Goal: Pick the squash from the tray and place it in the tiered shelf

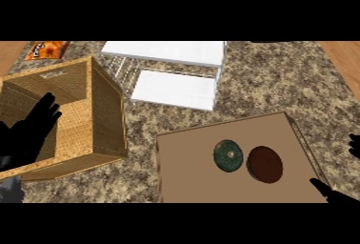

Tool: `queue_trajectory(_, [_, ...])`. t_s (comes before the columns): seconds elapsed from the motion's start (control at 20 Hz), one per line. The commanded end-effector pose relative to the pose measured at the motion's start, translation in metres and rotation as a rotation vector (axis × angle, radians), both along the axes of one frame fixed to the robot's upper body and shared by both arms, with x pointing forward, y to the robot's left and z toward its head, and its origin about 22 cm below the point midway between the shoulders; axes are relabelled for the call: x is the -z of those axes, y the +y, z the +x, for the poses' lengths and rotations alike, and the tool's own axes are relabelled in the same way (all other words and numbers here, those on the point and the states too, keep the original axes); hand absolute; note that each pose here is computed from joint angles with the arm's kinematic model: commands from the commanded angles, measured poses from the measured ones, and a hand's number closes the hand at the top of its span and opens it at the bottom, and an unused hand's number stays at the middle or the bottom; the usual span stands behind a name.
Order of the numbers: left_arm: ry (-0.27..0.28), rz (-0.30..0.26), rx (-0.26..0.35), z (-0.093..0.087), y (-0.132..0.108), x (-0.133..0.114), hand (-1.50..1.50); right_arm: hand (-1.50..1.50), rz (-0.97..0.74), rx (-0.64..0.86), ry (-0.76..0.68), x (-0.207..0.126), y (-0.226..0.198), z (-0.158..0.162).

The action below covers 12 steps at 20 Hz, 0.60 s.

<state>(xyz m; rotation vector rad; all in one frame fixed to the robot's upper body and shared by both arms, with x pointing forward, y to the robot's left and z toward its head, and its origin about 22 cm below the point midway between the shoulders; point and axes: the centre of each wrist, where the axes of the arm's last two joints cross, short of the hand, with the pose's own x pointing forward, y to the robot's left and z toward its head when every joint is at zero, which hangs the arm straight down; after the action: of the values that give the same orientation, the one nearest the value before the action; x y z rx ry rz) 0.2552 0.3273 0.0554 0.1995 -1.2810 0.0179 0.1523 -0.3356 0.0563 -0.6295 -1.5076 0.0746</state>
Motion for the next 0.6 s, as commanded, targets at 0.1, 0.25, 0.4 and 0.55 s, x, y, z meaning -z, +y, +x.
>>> queue_trajectory(0.1, [0.162,-0.104,-0.010,-0.023,-0.033,0.057,0.00,-1.50,-0.005,-0.142,0.061,-0.022,0.025,-0.028])
queue_trajectory(0.25, [0.164,-0.092,-0.018,-0.020,-0.024,0.053,0.00,-1.50,-0.051,-0.179,0.143,-0.049,0.035,-0.035])
queue_trajectory(0.4, [0.165,-0.091,0.018,-0.020,-0.022,0.045,0.00,-1.50,-0.101,-0.148,0.199,-0.066,0.048,-0.039])
queue_trajectory(0.55, [0.155,-0.092,0.022,-0.018,-0.027,0.047,0.00,-1.50,-0.101,-0.076,0.257,-0.071,0.060,-0.040])
